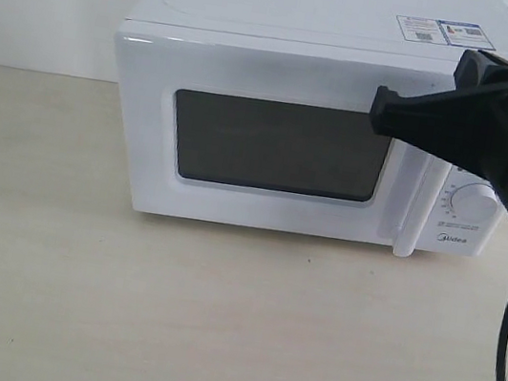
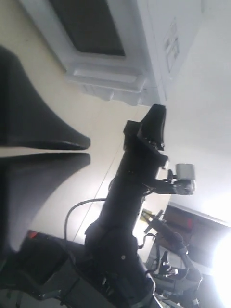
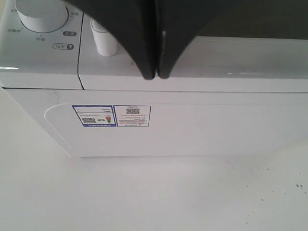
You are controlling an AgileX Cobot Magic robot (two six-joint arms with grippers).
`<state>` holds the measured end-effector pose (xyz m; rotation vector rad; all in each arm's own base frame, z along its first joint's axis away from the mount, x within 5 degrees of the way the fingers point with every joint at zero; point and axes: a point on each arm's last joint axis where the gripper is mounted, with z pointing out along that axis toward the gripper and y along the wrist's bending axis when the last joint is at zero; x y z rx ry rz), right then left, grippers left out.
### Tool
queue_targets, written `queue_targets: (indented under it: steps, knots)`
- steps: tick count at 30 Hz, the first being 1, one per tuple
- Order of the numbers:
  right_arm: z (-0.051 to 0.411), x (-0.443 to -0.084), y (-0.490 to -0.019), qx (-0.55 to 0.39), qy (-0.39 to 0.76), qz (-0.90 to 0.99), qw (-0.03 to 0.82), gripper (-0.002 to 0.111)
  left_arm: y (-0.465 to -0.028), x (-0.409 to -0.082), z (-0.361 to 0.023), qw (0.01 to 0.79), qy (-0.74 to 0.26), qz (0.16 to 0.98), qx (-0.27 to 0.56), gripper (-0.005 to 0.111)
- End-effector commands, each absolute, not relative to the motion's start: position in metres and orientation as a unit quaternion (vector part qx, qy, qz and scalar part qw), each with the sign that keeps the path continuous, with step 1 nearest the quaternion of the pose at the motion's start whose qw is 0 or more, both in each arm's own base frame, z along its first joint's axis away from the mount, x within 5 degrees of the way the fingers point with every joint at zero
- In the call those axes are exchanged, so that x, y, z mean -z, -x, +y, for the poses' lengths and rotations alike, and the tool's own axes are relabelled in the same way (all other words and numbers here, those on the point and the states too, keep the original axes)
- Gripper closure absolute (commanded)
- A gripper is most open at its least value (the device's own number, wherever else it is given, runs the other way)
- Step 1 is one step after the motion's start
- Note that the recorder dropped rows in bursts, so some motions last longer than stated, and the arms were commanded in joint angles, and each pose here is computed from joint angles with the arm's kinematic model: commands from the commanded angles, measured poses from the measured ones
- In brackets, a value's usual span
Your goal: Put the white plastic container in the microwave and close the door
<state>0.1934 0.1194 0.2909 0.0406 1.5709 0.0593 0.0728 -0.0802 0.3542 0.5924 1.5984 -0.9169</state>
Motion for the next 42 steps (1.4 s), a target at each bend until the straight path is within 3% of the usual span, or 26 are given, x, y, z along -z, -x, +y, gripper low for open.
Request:
queue_targets:
  steps: [1, 9, 13, 17, 20, 23, 27, 35, 42]
  knots:
    - [0.118, -0.291, -0.192, -0.027, -0.016, 0.706, 0.707, 0.108, -0.047, -0.365, -0.066, 0.637, -0.235, 0.639, 0.360, 0.103]
    - [0.118, -0.291, -0.192, -0.026, -0.017, 0.706, 0.708, 0.108, 0.035, -0.368, -0.037, 0.793, -0.250, 0.514, 0.212, 0.103]
    - [0.119, -0.292, -0.192, -0.026, -0.015, 0.704, 0.709, 0.108, 0.035, -0.371, -0.034, 0.803, -0.243, 0.510, 0.189, 0.103]
    - [0.118, -0.292, -0.192, -0.026, -0.016, 0.705, 0.709, 0.108, 0.029, -0.367, -0.030, 0.807, -0.256, 0.521, 0.112, 0.103]
    - [0.118, -0.292, -0.192, -0.026, -0.015, 0.705, 0.708, 0.108, 0.023, -0.367, -0.019, 0.811, -0.209, 0.541, 0.070, 0.103]
    - [0.118, -0.292, -0.192, -0.026, -0.015, 0.705, 0.708, 0.108, 0.015, -0.360, -0.011, 0.797, -0.143, 0.582, 0.081, 0.103]
    - [0.118, -0.292, -0.192, -0.026, -0.015, 0.705, 0.708, 0.108, -0.008, -0.330, -0.005, 0.764, -0.033, 0.632, 0.124, 0.103]
    - [0.118, -0.292, -0.192, -0.026, -0.015, 0.705, 0.708, 0.108, -0.041, -0.263, -0.006, 0.720, 0.055, 0.677, 0.143, 0.103]
    - [0.118, -0.292, -0.192, -0.027, -0.014, 0.706, 0.708, 0.108, -0.056, -0.205, -0.002, 0.695, 0.029, 0.716, 0.058, 0.103]
